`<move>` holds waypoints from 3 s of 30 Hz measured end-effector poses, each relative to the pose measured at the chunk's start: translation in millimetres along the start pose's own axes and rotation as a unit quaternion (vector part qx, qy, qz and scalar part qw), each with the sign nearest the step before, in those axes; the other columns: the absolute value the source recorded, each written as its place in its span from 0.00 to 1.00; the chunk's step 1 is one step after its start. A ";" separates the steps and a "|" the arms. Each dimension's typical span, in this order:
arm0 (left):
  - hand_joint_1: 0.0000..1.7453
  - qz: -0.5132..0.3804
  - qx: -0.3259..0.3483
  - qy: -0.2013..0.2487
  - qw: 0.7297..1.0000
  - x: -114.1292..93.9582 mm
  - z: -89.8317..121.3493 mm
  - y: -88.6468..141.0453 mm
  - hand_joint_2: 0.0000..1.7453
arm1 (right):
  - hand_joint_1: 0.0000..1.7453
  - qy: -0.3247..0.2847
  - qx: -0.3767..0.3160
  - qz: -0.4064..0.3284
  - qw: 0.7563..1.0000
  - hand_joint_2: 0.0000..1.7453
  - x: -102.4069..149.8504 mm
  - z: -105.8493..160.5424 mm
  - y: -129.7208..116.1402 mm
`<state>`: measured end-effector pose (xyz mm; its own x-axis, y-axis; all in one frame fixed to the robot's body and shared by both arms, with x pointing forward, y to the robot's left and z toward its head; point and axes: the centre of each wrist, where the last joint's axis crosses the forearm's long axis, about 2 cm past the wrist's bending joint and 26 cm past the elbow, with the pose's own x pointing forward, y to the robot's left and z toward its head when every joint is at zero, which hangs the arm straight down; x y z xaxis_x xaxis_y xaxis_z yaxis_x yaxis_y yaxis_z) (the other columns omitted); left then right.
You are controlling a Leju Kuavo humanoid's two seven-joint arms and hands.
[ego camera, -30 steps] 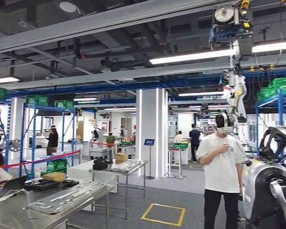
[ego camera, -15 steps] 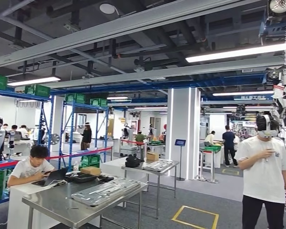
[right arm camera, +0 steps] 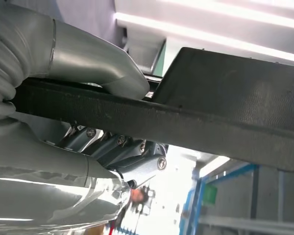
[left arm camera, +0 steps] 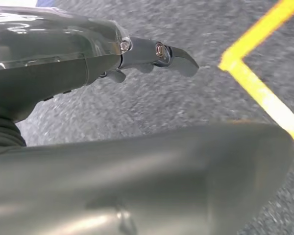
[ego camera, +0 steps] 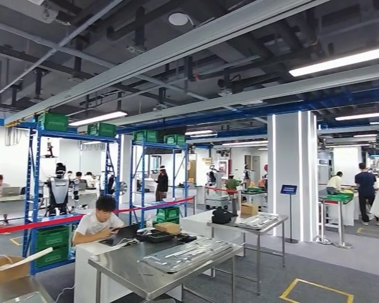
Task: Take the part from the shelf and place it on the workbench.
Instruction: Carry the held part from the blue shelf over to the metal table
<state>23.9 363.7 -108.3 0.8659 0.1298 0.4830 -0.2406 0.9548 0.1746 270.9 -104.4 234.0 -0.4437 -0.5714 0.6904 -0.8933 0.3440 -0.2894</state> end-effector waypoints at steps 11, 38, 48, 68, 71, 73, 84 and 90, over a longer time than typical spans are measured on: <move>0.00 0.010 0.009 0.005 1.000 -0.4 0.2 -0.2 1.00 | 1.00 0.001 0.002 0.000 1.000 1.00 0.5 -2.0 -1.0; 0.00 0.016 0.008 0.001 1.000 2.7 -0.6 -6.7 1.00 | 1.00 0.001 0.004 -0.005 1.000 1.00 -1.7 -2.4 -1.7; 0.00 0.022 0.007 0.002 1.000 2.0 -0.3 -6.4 1.00 | 1.00 0.016 -0.011 -0.015 1.000 1.00 -4.6 2.0 -2.2; 0.00 0.028 -0.002 -0.001 1.000 1.7 0.2 -10.5 1.00 | 1.00 0.015 -0.024 -0.022 0.999 1.00 -7.2 1.7 -3.4; 0.00 0.027 -0.002 0.000 1.000 0.8 0.6 -10.3 1.00 | 1.00 0.015 -0.024 -0.022 0.999 1.00 -7.2 1.8 -3.4; 0.00 0.027 -0.002 0.000 1.000 0.7 0.6 -10.2 1.00 | 1.00 0.015 -0.024 -0.022 0.999 1.00 -7.2 1.8 -3.4; 0.00 0.030 -0.006 -0.004 1.000 2.3 0.4 -15.3 1.00 | 1.00 0.013 -0.028 -0.020 0.999 1.00 -6.3 2.5 -5.8; 0.00 0.031 -0.006 -0.004 1.000 2.1 0.6 -15.7 1.00 | 1.00 0.008 -0.028 -0.020 0.999 1.00 -5.3 -0.5 -6.2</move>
<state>29.2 348.8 -109.6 0.8463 0.1862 0.4992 -0.2875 0.9484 0.1336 278.9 -103.1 232.6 -0.4066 -0.5740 0.7108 -0.9044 0.3631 -0.2241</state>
